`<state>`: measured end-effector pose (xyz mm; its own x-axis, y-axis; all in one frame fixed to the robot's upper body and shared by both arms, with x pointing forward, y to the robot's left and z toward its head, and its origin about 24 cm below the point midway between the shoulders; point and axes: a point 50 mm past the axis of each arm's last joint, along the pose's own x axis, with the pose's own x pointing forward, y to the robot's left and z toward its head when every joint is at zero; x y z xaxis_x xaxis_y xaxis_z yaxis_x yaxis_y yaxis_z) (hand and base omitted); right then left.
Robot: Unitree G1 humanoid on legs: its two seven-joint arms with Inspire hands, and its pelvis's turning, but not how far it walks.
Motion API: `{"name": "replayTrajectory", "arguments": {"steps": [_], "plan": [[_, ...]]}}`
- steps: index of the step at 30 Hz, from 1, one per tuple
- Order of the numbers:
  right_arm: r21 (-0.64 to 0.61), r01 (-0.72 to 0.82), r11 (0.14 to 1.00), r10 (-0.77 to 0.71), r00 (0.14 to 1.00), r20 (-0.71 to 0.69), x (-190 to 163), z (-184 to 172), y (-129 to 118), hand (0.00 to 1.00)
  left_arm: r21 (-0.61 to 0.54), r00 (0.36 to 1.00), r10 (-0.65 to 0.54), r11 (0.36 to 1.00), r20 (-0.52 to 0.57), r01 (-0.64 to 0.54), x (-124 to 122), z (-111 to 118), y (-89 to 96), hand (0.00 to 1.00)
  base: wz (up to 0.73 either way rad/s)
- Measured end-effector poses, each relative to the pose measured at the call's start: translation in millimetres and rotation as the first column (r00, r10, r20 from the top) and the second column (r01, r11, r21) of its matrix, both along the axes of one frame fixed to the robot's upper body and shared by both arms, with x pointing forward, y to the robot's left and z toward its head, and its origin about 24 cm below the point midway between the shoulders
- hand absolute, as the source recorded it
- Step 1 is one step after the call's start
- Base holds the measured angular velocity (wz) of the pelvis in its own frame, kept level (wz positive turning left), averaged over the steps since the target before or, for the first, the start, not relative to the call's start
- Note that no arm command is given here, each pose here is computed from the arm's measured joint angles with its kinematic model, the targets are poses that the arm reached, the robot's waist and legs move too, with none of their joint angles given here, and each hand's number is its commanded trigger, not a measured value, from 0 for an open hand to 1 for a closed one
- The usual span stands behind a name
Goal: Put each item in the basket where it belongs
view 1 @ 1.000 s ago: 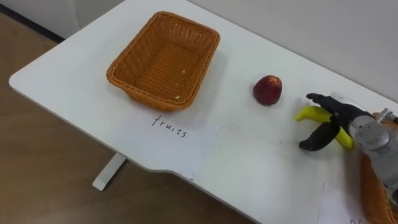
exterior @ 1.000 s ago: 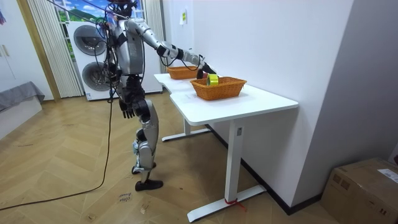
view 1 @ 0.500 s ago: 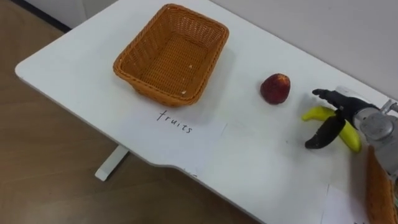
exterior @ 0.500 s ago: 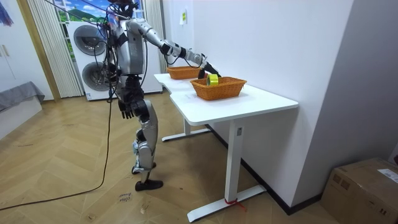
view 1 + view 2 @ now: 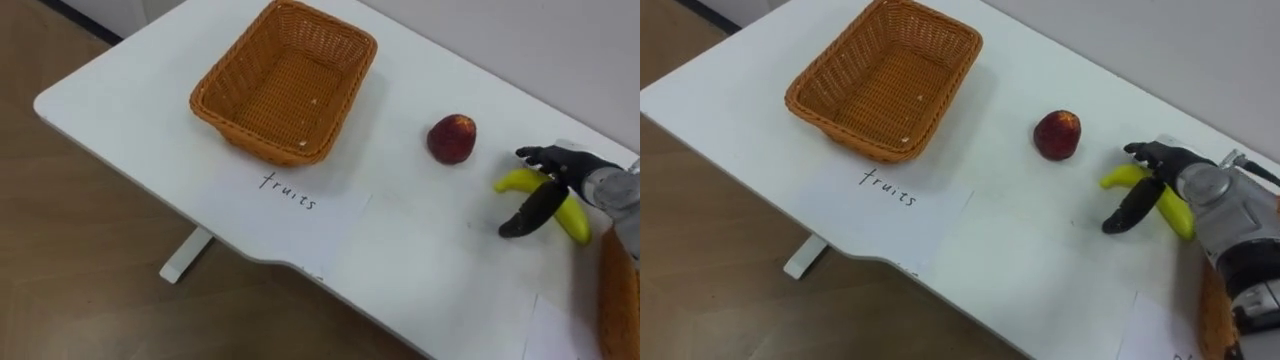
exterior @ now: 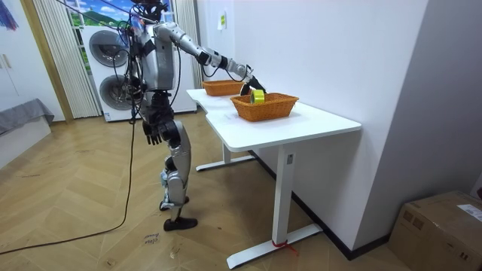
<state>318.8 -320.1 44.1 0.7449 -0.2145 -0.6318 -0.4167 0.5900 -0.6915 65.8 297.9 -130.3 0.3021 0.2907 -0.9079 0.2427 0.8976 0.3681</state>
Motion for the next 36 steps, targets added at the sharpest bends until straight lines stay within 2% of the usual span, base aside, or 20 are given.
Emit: {"name": "replayTrajectory", "arguments": {"steps": [14, 15, 16, 17, 21, 28, 36], "plan": [[0.022, -0.007, 1.0, 0.009, 0.998, -0.064, 0, -1, -1, 0.0, -0.01, 1.0, -0.01, 1.0, 0.025, 0.01, 13, 2, -0.8, 0.0, 0.01], [0.022, -0.007, 1.0, 0.008, 0.998, -0.064, 0, -1, -1, 0.42, -0.009, 1.0, -0.011, 1.0, 0.028, 0.011, 14, 2, -0.7, 0.0, 0.0], [0.022, -0.007, 1.0, 0.008, 0.998, -0.064, 0, -1, -1, 0.62, -0.009, 0.999, -0.012, 1.0, 0.031, 0.012, 15, 3, -0.6, 0.0, 0.0], [0.022, -0.007, 1.0, 0.008, 0.998, -0.064, 0, -1, -1, 1.0, -0.009, 0.999, -0.013, 1.0, 0.032, 0.013, 15, 3, -0.6, 0.0, 0.0], [0.014, -0.005, 1.0, 0.006, 0.998, -0.058, 1, 0, -2, 1.0, -0.009, 0.999, -0.014, 1.0, 0.036, 0.015, 17, 3, -0.7, 0.0, 0.0], [-0.032, 0.044, 0.999, -0.045, 0.998, -0.043, -3, 8, -19, 1.0, -0.006, 0.999, -0.034, 0.999, 0.04, 0.034, 20, 3, -1.9, 0.0, 0.0], [-0.05, 0.031, 0.998, -0.032, 0.999, -0.033, -1, 11, -15, 1.0, -0.008, 0.999, -0.039, 0.999, 0.037, 0.039, 19, 2, -2.5, 0.0, -0.02]]}}
